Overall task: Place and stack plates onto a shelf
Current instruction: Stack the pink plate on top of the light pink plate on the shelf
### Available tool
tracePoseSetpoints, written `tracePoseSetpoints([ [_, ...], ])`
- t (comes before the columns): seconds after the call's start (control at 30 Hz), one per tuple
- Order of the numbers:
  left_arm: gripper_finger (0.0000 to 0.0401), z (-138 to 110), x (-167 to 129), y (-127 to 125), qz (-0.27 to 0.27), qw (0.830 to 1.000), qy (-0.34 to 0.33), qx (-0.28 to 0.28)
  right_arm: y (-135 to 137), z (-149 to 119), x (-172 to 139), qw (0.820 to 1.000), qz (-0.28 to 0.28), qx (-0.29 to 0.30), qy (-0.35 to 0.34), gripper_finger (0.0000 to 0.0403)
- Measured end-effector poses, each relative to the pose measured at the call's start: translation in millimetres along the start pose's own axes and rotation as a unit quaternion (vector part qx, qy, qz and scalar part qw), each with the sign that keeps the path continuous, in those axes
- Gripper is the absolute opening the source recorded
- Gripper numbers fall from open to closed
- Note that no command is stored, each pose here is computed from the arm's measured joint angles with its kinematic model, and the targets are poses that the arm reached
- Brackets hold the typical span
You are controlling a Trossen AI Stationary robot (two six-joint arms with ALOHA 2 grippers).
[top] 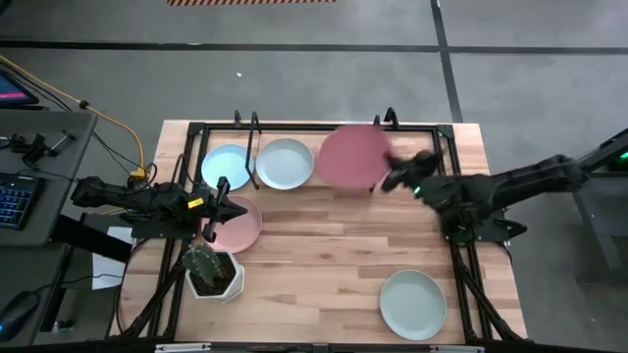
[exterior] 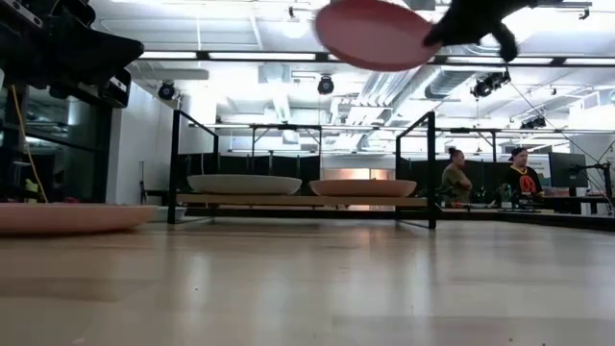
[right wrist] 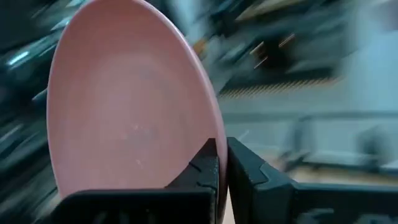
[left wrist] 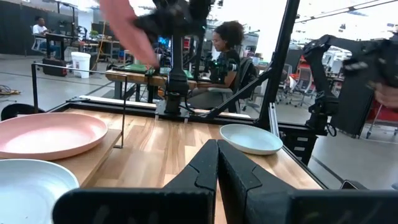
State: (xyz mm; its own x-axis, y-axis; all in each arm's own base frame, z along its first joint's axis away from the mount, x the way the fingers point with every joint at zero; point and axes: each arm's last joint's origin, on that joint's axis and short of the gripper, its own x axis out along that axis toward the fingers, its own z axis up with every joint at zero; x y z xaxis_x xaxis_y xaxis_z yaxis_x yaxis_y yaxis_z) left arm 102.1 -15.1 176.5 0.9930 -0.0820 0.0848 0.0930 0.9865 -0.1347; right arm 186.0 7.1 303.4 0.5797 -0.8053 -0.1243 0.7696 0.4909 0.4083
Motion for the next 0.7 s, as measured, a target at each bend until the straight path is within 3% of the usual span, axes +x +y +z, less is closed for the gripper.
tracePoseSetpoints([
  [0.2, 0.0, 0, 0, 0, 0.0, 1.0, 0.0, 0.0, -36, 33, 4, 0.981, -0.16, -0.024, -0.102, 0.0],
  [0.4, 0.0, 0, 0, 0, 0.0, 1.0, 0.0, 0.0, -70, 40, 8, 0.953, -0.271, -0.033, -0.133, 0.0],
  [0.53, 0.0, 0, 0, 0, 0.0, 1.0, 0.001, 0.0, -92, 38, 5, 0.942, -0.312, -0.04, -0.119, 0.0],
  [0.7, 0.0, 0, 0, 0, 0.0, 1.0, 0.001, -0.007, -123, 28, -3, 0.928, -0.369, -0.026, -0.042, 0.0],
])
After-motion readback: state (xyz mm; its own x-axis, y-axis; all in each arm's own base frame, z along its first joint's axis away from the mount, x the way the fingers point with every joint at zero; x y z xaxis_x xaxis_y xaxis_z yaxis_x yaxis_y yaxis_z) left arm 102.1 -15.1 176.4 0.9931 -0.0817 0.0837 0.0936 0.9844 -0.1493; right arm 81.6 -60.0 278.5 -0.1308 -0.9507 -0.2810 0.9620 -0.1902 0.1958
